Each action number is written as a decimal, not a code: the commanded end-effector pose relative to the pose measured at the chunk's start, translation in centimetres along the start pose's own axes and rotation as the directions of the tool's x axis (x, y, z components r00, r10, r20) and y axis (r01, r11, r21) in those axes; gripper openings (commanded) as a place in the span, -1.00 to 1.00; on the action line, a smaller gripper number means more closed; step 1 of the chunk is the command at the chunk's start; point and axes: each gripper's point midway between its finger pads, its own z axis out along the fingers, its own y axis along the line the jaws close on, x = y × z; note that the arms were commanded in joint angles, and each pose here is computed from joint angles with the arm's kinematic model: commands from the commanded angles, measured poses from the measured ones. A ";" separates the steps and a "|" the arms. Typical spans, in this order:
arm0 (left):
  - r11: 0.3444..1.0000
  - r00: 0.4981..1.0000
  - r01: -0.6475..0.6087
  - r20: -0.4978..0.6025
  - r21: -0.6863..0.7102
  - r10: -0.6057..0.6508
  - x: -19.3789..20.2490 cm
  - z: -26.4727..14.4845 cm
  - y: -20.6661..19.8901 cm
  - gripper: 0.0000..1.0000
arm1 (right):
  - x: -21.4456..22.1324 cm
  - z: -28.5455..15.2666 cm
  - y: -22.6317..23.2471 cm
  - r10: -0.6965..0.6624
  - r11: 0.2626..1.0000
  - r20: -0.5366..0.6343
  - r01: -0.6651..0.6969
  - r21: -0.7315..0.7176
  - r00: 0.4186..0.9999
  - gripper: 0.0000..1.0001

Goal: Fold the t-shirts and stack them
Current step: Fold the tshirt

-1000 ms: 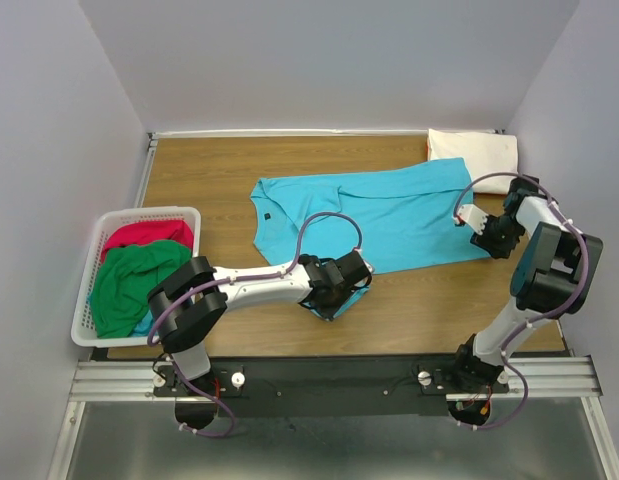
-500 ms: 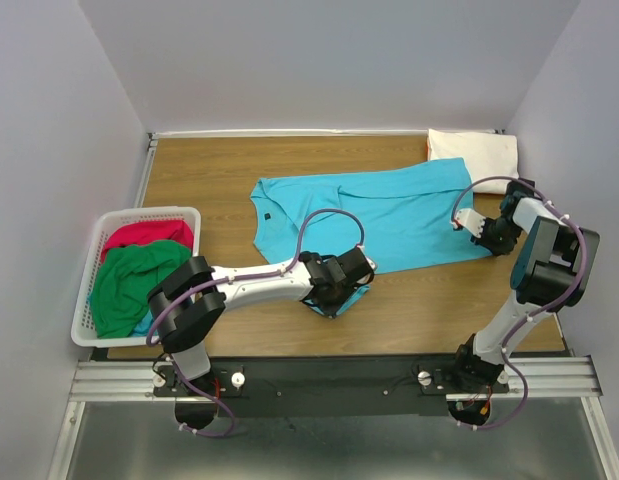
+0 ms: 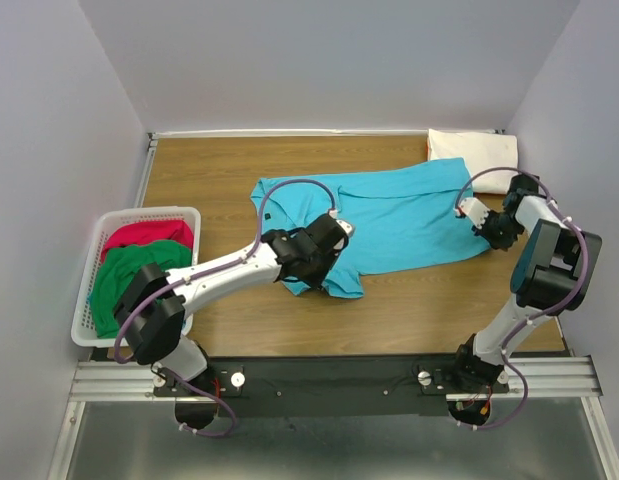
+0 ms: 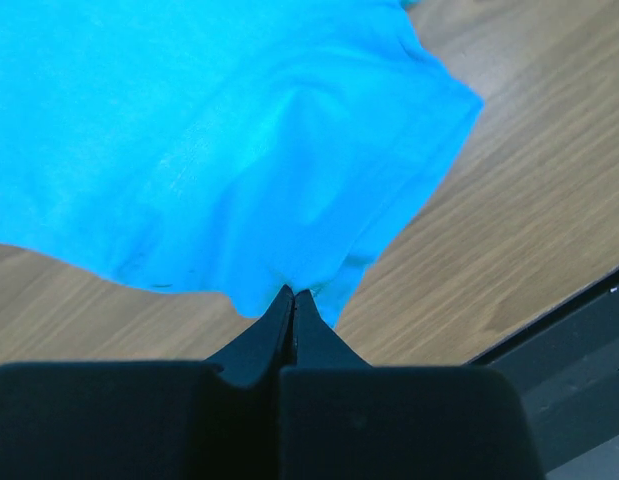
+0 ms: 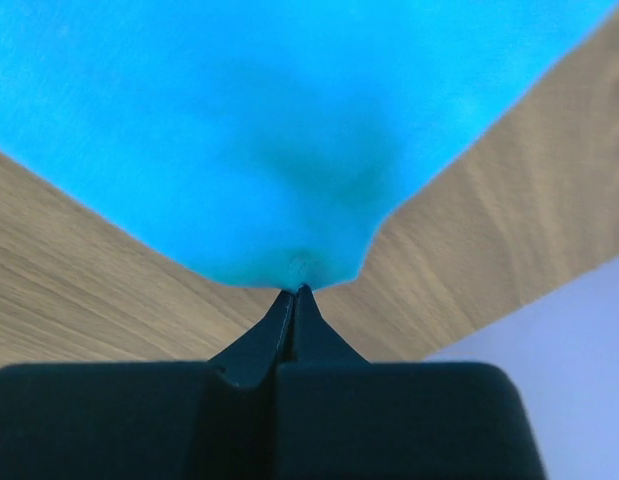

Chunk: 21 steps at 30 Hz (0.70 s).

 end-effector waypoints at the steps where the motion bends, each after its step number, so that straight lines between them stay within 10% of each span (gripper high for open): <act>1: 1.000 0.997 0.004 0.081 0.004 -0.005 -2.7 -2.2 1.2 -1.00 | -2.2 -2.3 -2.2 0.074 0.994 0.105 -0.082 0.071 0.992 -0.99; 21: 0.995 0.956 0.053 0.294 -0.084 -0.026 -13.3 -5.8 9.0 -1.00 | -6.1 -3.5 -6.8 0.323 0.936 0.281 -0.350 0.048 0.904 -0.99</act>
